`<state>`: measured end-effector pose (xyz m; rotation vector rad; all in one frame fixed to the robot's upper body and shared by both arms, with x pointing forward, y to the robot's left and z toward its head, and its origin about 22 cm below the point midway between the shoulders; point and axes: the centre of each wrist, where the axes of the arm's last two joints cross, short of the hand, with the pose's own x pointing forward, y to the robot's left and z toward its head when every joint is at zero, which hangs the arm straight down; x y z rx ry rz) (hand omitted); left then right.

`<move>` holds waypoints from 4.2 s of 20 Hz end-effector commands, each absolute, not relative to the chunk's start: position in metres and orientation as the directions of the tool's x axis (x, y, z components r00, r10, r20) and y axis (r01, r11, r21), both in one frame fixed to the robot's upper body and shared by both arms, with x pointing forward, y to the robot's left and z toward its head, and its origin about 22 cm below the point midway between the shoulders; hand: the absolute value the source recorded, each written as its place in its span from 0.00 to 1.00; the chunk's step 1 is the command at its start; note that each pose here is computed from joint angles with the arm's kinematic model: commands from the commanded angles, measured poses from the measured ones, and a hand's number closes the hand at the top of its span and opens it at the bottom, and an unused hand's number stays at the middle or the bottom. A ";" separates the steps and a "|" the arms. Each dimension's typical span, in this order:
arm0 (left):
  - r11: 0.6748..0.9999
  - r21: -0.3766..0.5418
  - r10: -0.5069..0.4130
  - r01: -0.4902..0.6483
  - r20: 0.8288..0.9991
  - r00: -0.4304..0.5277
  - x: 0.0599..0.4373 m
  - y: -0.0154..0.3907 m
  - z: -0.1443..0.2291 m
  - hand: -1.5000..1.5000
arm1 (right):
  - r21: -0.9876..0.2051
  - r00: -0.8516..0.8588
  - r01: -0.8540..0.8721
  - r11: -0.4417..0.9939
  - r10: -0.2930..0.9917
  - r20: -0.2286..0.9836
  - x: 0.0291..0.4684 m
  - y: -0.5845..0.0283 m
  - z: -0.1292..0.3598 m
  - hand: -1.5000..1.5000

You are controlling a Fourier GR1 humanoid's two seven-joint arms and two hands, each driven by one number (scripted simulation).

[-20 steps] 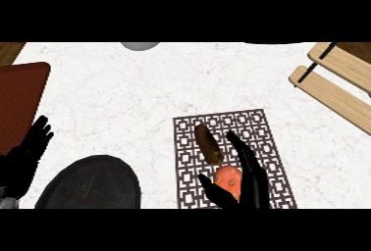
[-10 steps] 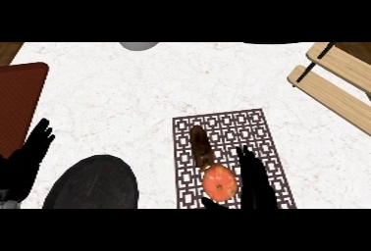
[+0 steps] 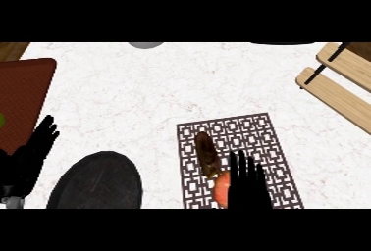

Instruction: Pick the squash from the placemat and place it in the tiered shelf

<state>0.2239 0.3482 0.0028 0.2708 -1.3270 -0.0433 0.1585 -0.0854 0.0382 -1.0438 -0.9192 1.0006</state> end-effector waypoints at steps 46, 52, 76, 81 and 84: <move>0.971 0.210 -0.177 -0.115 0.953 0.246 0.230 0.337 -0.004 0.50 | -0.954 0.261 -0.297 -0.046 0.957 -0.127 0.207 -0.102 0.032 1.00; 0.969 0.210 -0.175 -0.132 0.956 0.237 0.235 0.346 0.005 0.50 | -0.990 0.292 -0.138 0.024 0.956 -0.018 0.208 -0.115 0.061 1.00; 0.971 0.210 -0.175 -0.114 0.951 0.256 0.227 0.359 -0.006 0.50 | -0.752 0.349 0.474 0.458 0.687 0.638 0.200 -0.244 0.280 1.00; 0.970 0.215 -0.182 -0.108 0.950 0.255 0.230 0.355 -0.005 0.50 | -0.727 0.329 0.531 0.435 0.686 0.650 0.196 -0.247 0.307 1.00; 0.972 0.205 -0.171 -0.114 0.953 0.251 0.230 0.347 0.004 0.50 | -0.719 0.346 0.588 0.370 0.689 0.637 0.192 -0.246 0.327 1.00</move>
